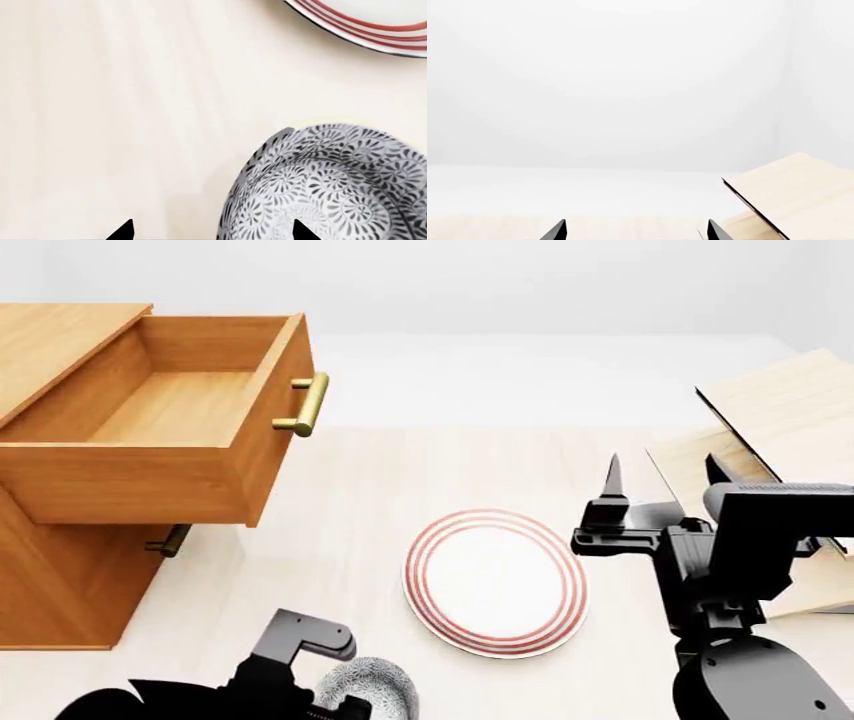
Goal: Open the top drawer of the cabinet and put the bowl in it.
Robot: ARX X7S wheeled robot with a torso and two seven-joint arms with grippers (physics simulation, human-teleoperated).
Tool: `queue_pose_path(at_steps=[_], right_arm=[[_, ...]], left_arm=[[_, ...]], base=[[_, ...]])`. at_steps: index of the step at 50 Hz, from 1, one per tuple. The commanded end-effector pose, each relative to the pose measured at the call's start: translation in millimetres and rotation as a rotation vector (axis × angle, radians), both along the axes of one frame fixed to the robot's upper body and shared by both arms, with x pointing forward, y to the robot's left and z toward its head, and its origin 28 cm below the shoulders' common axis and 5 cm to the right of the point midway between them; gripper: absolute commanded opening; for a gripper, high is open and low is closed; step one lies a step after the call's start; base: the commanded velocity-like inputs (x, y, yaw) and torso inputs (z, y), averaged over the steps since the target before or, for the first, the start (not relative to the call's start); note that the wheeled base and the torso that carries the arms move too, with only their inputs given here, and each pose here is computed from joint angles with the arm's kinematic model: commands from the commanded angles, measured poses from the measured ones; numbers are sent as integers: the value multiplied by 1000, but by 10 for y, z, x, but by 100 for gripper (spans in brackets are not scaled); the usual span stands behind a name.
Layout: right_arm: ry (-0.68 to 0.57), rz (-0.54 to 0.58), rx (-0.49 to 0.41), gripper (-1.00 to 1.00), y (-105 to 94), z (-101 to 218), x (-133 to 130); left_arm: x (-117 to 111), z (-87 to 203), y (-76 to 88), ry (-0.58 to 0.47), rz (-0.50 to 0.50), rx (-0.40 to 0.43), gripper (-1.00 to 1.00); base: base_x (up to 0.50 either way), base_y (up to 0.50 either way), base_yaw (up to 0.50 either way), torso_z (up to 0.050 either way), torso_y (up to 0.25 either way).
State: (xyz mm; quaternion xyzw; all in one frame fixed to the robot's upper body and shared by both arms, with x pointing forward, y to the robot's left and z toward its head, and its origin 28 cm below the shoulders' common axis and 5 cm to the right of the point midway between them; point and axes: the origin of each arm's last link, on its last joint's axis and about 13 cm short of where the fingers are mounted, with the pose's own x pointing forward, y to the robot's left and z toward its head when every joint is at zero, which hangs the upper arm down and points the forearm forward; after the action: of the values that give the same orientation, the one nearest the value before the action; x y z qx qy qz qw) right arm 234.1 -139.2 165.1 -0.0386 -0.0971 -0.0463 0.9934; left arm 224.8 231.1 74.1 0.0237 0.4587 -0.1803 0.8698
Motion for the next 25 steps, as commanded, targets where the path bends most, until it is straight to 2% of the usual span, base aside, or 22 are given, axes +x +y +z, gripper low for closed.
queue_pose_path(at_steps=[1, 12, 13, 25], right_arm=[[2, 1, 0, 100, 5, -8, 3], [2, 1, 1, 100, 4, -11, -1], [2, 0, 2, 100, 2, -10, 1], [3, -1, 5, 100, 5, -25, 9]], left_arm=[[-4, -60, -3, 18, 6, -5, 100], [-4, -109, -8, 28, 11, -9, 100], [-2, -113, -8, 28, 12, -8, -100], [-8, -100, -13, 15, 11, -22, -100]], base=[[0, 0, 0, 0, 0], [0, 0, 0, 0, 0], [0, 0, 0, 0, 0], [0, 0, 0, 0, 0]])
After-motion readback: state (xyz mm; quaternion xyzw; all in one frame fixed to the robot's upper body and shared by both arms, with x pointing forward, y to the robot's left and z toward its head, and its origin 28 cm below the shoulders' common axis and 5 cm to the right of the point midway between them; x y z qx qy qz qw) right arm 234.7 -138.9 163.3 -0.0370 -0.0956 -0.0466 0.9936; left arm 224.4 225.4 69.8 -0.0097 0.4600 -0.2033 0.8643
